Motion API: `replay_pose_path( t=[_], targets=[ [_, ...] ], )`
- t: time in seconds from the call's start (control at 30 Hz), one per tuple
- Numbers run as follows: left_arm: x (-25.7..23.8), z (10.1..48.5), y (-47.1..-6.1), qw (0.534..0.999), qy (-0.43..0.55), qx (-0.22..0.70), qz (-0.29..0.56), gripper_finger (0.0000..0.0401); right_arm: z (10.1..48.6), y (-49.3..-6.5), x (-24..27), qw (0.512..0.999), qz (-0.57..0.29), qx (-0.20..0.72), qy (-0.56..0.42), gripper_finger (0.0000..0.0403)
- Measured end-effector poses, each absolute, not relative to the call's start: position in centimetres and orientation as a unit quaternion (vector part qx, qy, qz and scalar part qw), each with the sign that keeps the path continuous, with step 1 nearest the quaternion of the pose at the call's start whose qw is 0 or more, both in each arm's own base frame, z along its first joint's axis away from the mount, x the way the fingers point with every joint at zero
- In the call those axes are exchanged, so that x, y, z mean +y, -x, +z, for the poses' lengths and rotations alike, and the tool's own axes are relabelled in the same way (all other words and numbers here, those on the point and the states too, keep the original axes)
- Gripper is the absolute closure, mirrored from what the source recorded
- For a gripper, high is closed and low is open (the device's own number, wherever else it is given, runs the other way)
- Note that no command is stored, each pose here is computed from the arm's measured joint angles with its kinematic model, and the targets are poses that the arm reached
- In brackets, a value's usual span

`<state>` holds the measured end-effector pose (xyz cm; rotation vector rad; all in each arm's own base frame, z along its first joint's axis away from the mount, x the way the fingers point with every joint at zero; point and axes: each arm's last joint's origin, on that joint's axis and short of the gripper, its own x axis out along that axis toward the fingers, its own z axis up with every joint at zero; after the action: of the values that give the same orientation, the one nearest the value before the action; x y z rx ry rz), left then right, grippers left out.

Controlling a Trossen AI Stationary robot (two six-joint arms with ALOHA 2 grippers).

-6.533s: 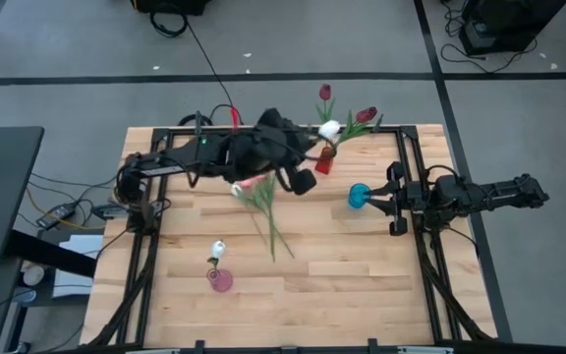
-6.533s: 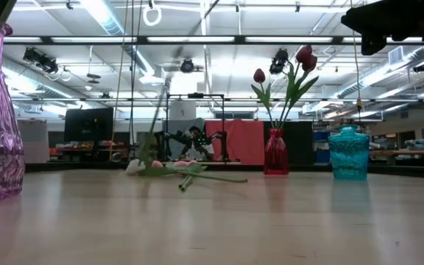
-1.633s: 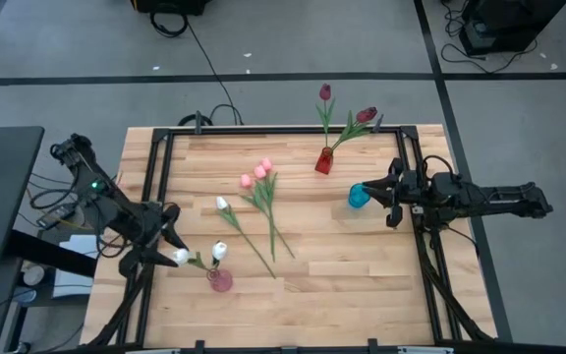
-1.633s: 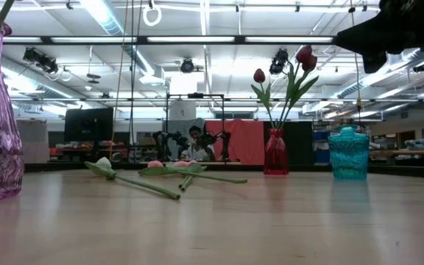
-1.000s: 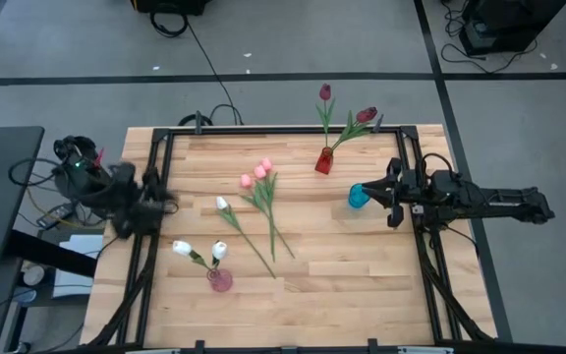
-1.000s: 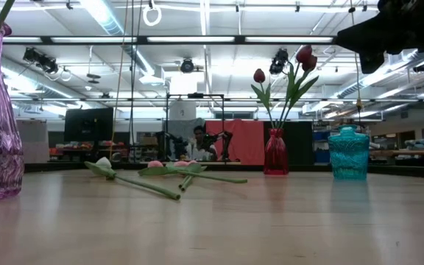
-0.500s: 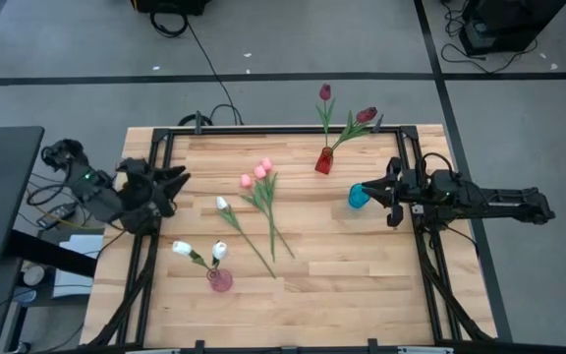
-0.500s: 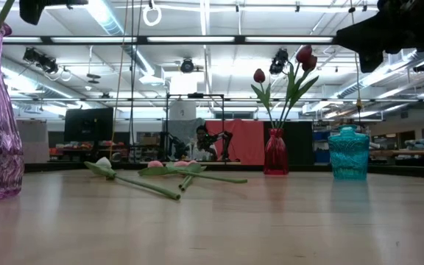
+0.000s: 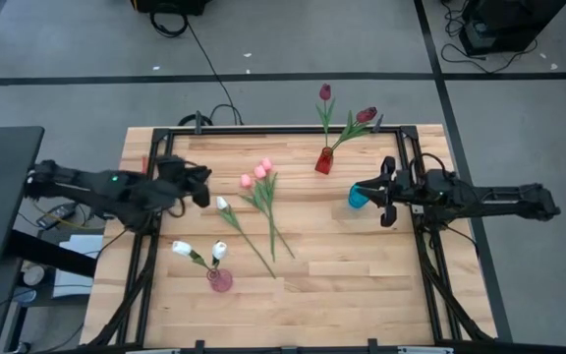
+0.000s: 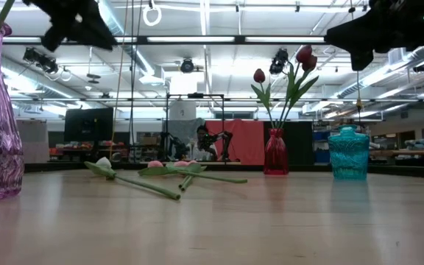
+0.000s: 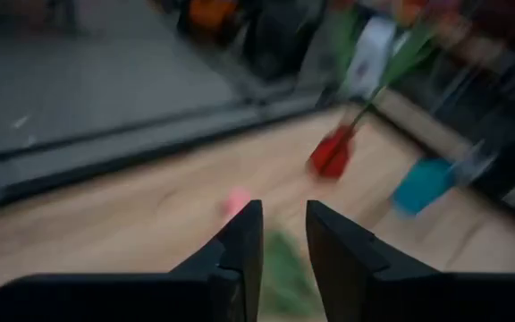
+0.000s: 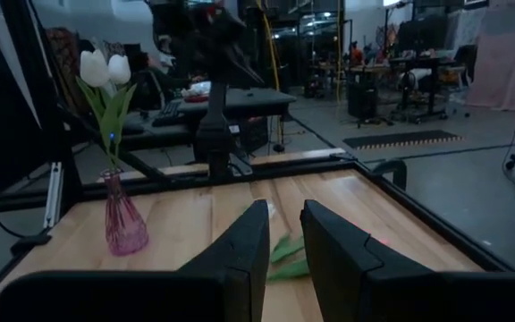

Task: Sort flowers into vase by color
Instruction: Put the white tulip into the pink vase

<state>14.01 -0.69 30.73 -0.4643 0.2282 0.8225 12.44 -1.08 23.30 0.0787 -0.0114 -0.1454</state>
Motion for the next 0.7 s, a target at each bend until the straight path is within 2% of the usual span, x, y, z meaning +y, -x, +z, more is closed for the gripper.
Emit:
replay_pose_path(
  t=[0.3, 0.5, 0.7],
  targets=[
    [2.0, 26.9, -16.7, 0.836, 0.195, 0.322, 0.399, 0.0318, 22.5, -13.5, -1.2, 0.996, -0.074, 0.030, -0.037, 0.0318],
    [2.4, 25.5, -19.0, 0.851, 0.105, 0.405, 0.318, 0.0318, 22.1, -13.9, -1.2, 0.996, -0.074, 0.045, -0.037, 0.0318],
    [2.7, 23.7, -21.7, 0.862, 0.035, 0.451, 0.231, 0.0318, 21.8, -14.4, -1.2, 0.995, -0.073, 0.058, -0.037, 0.0318]
  ],
)
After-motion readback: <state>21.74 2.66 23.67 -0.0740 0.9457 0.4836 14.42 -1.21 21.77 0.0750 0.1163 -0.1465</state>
